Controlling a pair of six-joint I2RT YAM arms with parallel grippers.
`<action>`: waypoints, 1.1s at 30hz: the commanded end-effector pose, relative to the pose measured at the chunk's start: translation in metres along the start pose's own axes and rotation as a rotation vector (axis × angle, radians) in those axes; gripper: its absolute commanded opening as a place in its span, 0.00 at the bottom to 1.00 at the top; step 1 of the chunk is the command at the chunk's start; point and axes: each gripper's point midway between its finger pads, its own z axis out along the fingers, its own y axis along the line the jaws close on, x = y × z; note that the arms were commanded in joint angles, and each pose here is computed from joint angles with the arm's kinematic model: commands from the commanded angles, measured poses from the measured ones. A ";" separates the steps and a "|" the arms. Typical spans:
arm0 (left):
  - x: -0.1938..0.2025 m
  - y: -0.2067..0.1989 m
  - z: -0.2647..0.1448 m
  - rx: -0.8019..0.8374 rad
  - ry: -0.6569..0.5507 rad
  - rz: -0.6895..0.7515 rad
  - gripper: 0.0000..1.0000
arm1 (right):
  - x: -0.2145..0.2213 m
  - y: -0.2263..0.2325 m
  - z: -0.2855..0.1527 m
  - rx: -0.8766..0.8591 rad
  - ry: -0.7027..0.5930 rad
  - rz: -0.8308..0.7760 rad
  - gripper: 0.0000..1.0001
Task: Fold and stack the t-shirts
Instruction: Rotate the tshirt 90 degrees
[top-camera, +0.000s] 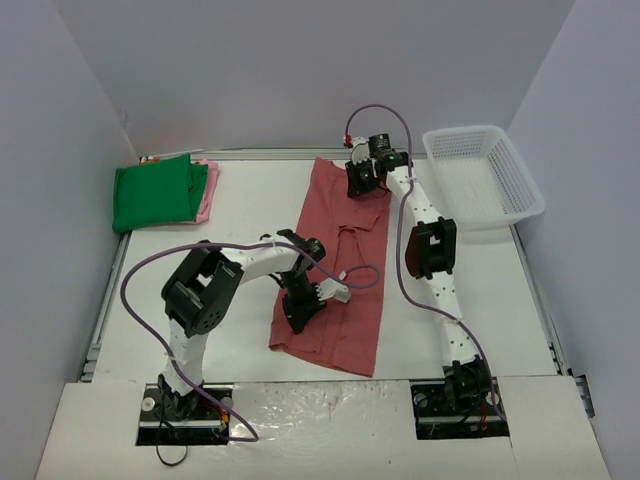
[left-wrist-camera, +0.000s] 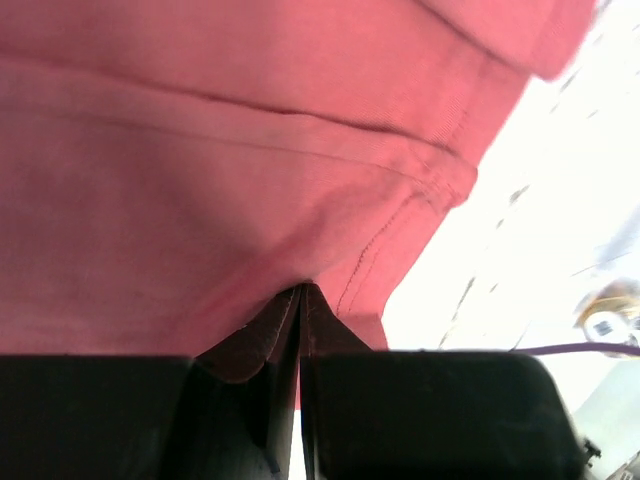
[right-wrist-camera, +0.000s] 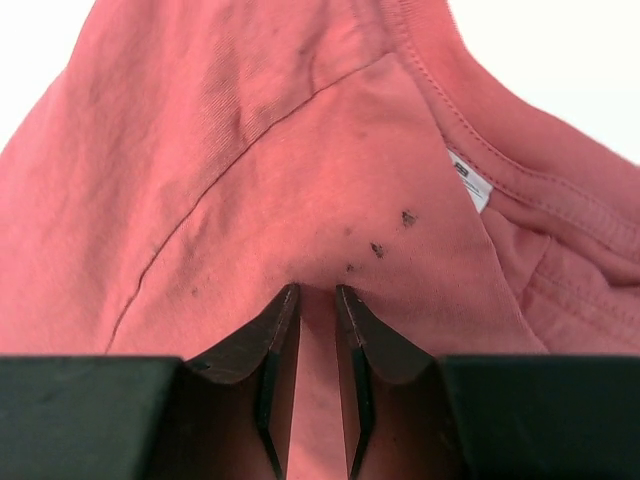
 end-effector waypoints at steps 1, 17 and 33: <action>-0.038 -0.007 0.011 0.046 -0.076 0.052 0.02 | 0.034 0.015 0.030 -0.064 0.072 0.069 0.18; -0.097 -0.046 0.049 0.162 -0.114 0.140 0.02 | 0.027 0.045 0.042 -0.138 0.049 0.051 0.20; -0.087 -0.064 -0.075 0.116 -0.203 0.255 0.18 | 0.017 0.043 0.035 -0.113 0.030 0.025 0.21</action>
